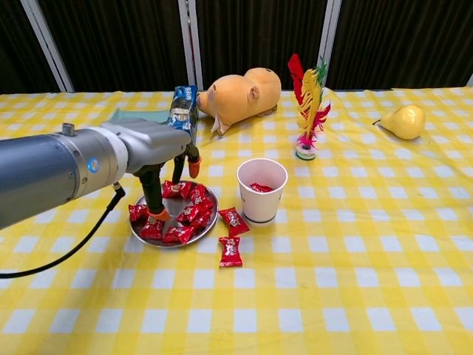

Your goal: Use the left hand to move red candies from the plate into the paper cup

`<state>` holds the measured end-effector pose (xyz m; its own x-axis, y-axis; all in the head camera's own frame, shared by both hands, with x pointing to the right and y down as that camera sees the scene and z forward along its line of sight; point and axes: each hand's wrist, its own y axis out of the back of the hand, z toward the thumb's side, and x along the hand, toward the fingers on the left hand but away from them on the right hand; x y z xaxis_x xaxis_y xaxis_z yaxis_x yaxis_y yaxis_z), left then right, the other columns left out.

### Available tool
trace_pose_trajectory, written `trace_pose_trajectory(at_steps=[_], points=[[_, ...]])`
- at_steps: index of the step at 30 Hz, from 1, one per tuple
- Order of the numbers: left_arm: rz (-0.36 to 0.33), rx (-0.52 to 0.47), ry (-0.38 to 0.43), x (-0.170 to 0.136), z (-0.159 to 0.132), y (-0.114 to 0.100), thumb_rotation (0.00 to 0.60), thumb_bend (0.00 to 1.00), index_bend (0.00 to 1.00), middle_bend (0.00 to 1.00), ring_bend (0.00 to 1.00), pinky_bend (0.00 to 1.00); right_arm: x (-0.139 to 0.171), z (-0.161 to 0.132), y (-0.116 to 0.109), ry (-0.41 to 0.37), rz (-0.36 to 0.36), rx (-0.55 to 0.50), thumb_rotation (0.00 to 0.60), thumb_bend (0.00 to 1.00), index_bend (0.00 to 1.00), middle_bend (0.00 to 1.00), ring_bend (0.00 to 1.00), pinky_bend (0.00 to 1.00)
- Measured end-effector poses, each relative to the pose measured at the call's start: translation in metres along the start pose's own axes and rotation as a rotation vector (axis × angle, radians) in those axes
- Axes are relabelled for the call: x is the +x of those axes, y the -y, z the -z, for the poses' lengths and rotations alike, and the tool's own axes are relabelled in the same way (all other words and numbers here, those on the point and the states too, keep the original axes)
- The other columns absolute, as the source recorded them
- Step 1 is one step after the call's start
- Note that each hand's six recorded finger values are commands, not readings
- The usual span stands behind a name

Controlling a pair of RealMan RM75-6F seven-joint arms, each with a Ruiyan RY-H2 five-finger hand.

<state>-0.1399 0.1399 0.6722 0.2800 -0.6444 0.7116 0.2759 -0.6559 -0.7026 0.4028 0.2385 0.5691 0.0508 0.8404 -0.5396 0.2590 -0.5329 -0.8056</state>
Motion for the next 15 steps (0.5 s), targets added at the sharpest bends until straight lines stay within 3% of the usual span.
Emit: trace_pose_trajectory(at_steps=[9,15], points=[[0.030,-0.017,0.000,0.002,-0.001,0.024,0.600,0.19,0.29,0.36,0.84,0.93,0.000,0.000,0.000,-0.001,-0.002,-0.001,0.600,0.34,0.00,0.00,0.00,0.00],[0.014,-0.020,0.014,0.007,-0.007,0.026,0.600,0.19,0.31,0.36,0.84,0.93,0.000,0.000,0.000,0.000,-0.002,-0.002,0.600,0.34,0.00,0.00,0.00,0.00]])
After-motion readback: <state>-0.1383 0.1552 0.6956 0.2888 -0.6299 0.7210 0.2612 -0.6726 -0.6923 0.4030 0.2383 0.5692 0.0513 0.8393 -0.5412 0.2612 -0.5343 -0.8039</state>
